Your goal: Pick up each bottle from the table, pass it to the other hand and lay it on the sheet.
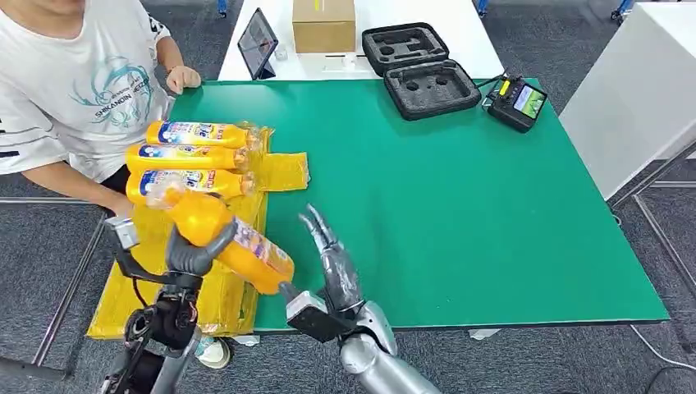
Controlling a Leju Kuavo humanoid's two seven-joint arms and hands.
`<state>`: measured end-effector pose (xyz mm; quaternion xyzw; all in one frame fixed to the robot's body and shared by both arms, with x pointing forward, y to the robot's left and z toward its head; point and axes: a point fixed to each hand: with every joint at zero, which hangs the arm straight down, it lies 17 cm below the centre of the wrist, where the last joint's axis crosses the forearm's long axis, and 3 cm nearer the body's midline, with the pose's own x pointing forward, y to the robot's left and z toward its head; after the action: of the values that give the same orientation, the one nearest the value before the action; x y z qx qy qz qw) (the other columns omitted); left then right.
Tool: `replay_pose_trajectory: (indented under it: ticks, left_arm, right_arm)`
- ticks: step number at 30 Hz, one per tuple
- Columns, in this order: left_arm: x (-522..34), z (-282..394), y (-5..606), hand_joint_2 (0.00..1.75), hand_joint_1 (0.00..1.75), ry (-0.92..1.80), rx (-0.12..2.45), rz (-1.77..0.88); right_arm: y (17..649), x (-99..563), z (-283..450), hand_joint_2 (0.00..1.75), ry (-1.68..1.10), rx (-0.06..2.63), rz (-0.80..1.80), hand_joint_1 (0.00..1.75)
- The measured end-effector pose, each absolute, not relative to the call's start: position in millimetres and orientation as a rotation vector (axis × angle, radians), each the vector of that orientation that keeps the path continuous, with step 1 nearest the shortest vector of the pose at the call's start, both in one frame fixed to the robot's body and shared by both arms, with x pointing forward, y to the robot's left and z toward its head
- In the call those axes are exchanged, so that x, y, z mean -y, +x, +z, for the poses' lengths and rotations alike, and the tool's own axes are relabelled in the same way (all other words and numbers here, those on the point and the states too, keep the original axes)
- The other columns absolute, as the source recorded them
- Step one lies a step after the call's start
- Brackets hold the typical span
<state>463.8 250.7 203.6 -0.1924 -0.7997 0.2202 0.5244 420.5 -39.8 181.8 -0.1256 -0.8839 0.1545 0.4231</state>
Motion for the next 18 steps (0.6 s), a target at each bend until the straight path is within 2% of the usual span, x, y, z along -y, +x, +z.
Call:
replay_pose_trajectory:
  ticks: [3, 7, 9, 12, 14, 16, 18]
  left_arm:
    - [-283.0, 224.2, 459.0, 1.75, 1.75, -0.211, 2.056, 0.507]
    - [-309.1, 281.4, 447.5, 1.75, 1.75, 0.359, 2.288, 0.271]
    - [-306.4, 300.3, 450.4, 1.75, 1.75, 0.570, 2.314, 0.109]
    - [-282.0, 320.5, 466.5, 1.75, 1.75, 0.941, 2.291, -0.304]
    - [-274.6, 325.2, 471.0, 1.75, 1.75, 1.056, 2.280, -0.442]
    - [-271.4, 324.3, 486.0, 1.75, 1.75, 1.035, 2.240, -0.484]
    - [-264.0, 306.5, 508.0, 1.75, 1.75, 1.042, 2.139, -0.640]
  right_arm:
    - [402.7, 60.3, 231.4, 0.00, -0.386, 2.344, 0.297, 0.00]
    - [381.8, 89.7, 296.4, 0.00, -0.463, 2.494, 0.148, 0.00]
    - [371.5, 100.3, 314.6, 0.00, -0.487, 2.534, 0.097, 0.00]
    - [360.1, 114.8, 338.4, 0.00, -0.508, 2.584, 0.022, 0.00]
    - [355.1, 120.9, 347.1, 0.00, -0.517, 2.602, -0.009, 0.00]
    - [350.4, 126.3, 354.7, 0.00, -0.525, 2.618, -0.036, 0.00]
    - [346.5, 130.0, 363.3, 0.00, -0.526, 2.637, -0.062, 0.00]
